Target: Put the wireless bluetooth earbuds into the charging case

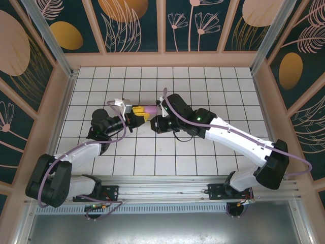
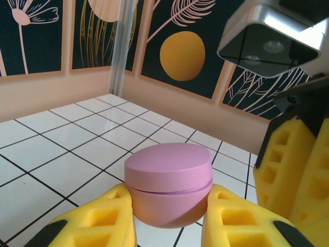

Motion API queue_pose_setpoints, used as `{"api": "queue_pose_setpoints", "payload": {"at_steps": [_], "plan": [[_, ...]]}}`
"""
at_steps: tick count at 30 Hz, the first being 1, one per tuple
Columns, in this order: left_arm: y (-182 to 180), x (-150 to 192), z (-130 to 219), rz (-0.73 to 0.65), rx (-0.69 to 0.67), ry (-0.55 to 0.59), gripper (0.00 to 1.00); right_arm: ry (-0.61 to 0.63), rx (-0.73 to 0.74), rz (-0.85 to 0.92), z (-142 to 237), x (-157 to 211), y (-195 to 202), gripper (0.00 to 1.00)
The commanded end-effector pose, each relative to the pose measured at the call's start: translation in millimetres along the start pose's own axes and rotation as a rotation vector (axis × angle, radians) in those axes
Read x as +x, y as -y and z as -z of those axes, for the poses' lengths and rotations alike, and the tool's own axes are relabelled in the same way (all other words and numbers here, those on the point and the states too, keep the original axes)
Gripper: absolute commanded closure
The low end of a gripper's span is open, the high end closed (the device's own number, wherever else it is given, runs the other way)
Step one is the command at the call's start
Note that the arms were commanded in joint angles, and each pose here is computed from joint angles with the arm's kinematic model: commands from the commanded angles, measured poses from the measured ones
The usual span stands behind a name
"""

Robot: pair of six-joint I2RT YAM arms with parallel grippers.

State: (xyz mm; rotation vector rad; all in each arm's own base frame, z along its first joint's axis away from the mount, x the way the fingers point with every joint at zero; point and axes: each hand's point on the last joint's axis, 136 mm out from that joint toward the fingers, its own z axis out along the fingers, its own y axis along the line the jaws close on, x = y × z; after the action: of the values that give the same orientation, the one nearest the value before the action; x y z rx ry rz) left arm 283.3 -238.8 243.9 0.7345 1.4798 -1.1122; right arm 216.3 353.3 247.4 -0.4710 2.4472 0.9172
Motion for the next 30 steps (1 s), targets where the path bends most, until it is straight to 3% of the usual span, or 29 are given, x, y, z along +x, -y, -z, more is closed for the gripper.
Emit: {"api": "queue_pose_setpoints", "payload": {"at_steps": [1, 15, 30], "plan": [[9.3, -10.0, -4.5, -0.027, 0.052, 0.01, 1.0, 0.043, 0.017, 0.04, 8.4, -16.4, -4.1, 0.84], [22.1, -8.3, -5.4, -0.036, 0.092, -0.003, 1.0, 0.11, 0.051, -0.019, 14.3, -51.8, 27.7, 0.84], [30.1, -11.6, -6.4, -0.059, 0.123, 0.001, 1.0, 0.097, 0.133, 0.019, 9.9, -54.8, 44.3, 0.84]]}}
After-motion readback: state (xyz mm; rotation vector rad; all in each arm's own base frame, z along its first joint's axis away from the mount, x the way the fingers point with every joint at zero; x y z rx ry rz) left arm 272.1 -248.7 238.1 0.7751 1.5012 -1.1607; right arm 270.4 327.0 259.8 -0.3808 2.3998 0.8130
